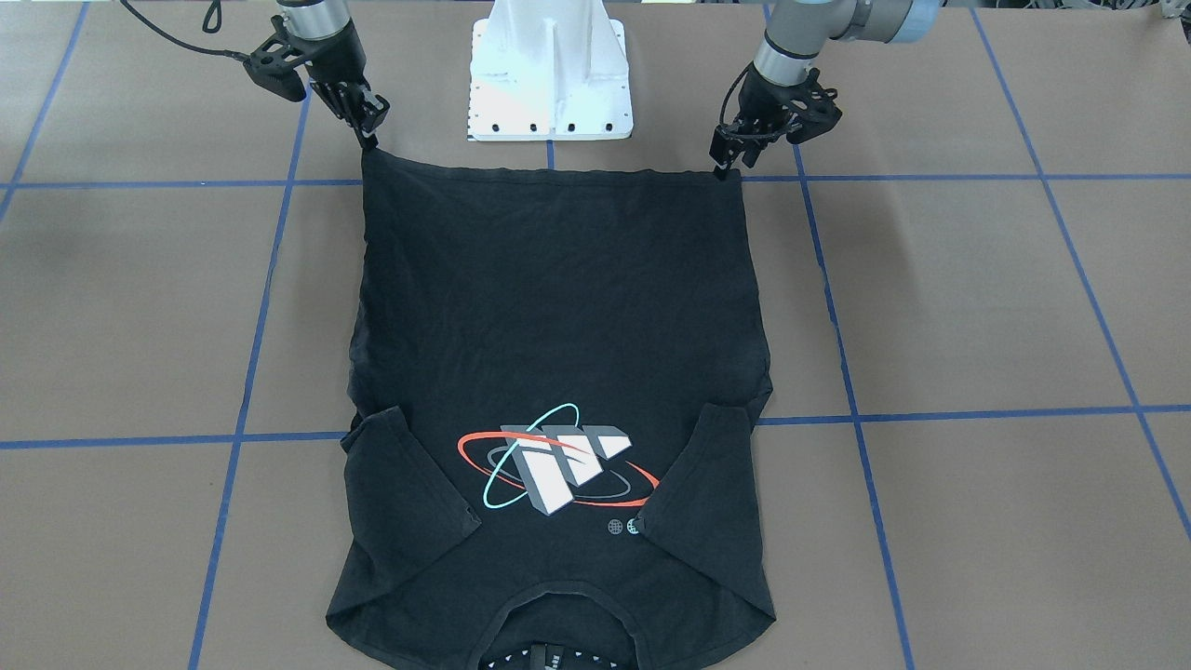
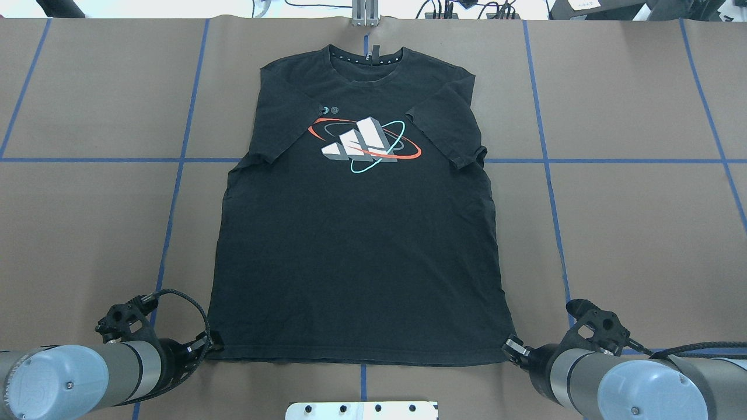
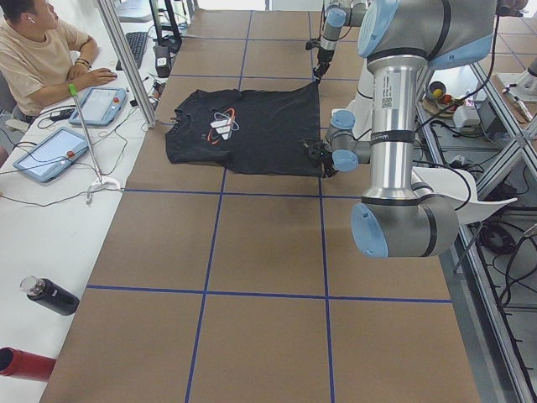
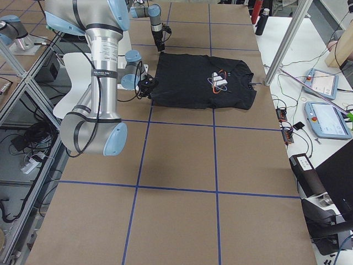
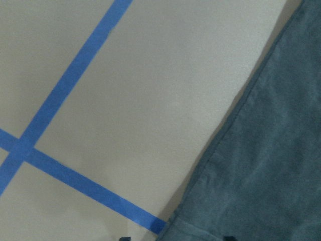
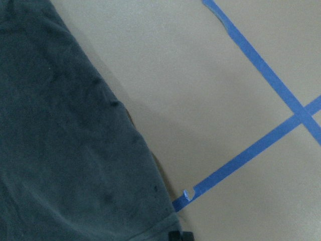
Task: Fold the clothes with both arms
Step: 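Grasp both hem corners with the left and right grippers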
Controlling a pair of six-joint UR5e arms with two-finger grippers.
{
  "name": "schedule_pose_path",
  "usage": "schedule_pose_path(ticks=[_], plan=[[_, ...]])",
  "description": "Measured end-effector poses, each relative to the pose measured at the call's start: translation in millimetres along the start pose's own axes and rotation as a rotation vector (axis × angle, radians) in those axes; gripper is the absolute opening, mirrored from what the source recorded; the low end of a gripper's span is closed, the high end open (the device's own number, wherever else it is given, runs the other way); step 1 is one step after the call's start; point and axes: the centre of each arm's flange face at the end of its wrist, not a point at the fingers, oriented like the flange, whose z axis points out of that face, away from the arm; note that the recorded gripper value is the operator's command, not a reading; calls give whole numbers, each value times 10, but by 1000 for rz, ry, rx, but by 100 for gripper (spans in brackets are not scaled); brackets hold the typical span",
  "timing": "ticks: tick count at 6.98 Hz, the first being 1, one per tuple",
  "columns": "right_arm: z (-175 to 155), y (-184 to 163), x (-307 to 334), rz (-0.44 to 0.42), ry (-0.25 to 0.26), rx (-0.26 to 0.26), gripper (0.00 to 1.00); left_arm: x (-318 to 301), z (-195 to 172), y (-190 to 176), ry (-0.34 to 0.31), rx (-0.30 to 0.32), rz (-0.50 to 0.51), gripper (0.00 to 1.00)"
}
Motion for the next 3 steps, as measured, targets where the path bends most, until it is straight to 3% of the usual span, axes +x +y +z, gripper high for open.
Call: schedule_pose_path(ticks=[2,3], plan=[[3,-1,-3,0,0,1,0,-10,6,-2,-2,1,1,53],[1,0,-5,1,0,1,0,-10,6,1,-3,0,2,44]])
